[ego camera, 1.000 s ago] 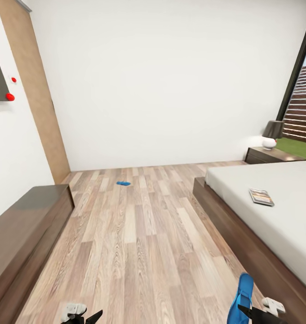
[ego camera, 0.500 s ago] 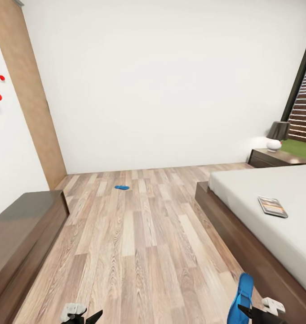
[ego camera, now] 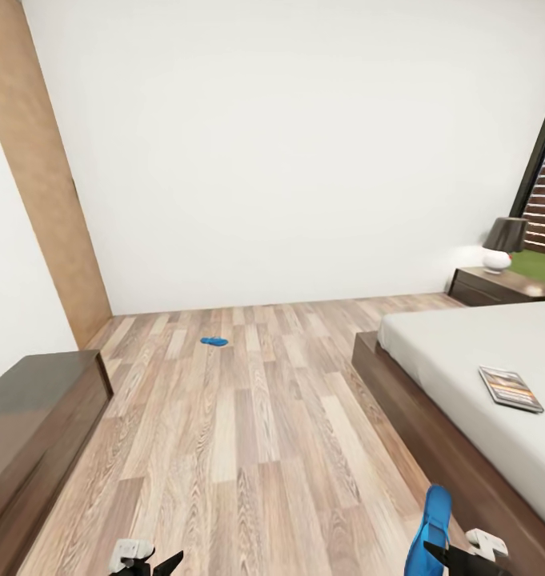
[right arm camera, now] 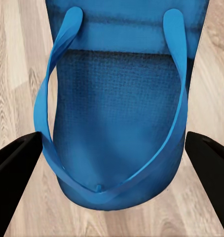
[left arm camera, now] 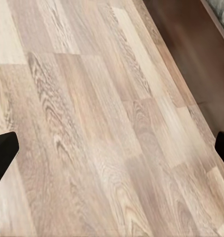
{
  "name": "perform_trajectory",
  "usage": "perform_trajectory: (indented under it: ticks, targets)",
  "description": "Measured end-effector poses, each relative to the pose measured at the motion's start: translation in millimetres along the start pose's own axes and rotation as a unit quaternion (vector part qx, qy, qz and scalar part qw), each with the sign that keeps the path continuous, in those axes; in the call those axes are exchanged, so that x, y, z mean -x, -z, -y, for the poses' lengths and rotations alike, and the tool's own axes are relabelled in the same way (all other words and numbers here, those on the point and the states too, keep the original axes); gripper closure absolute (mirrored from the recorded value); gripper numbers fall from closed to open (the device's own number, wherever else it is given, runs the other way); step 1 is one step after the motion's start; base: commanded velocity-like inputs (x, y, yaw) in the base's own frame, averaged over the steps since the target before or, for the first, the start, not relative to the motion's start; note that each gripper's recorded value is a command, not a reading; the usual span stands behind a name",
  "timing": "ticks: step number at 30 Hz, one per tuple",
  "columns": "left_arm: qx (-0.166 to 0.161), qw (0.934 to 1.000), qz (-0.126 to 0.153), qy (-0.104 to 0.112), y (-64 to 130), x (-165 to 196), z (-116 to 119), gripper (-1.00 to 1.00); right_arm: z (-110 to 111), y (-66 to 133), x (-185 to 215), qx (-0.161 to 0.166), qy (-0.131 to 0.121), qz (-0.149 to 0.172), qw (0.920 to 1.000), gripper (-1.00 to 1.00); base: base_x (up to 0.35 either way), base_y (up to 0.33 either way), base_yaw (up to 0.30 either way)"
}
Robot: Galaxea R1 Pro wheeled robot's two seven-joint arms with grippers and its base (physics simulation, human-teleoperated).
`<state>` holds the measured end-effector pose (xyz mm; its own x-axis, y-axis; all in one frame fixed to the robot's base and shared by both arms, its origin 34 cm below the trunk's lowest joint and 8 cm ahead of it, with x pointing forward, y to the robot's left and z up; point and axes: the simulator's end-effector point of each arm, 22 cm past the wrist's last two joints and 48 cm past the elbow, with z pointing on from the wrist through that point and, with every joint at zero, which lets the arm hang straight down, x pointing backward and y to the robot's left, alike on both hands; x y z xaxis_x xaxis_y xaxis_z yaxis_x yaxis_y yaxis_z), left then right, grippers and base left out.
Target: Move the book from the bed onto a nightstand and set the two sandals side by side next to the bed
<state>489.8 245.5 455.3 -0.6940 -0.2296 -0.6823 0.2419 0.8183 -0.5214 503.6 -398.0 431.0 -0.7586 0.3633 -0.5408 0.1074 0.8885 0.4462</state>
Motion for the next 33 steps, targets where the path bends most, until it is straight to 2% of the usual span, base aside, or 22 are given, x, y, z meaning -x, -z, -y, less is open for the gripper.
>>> perform_trajectory:
  ticks: [33]
  targets:
    - [0.000,1.0000,-0.001,0.000,-0.2,-0.3,0.3,-1.00,0.0,0.0,-0.1,0.000,0.000,0.000,1.0000,1.00,0.326,0.000,0.000]
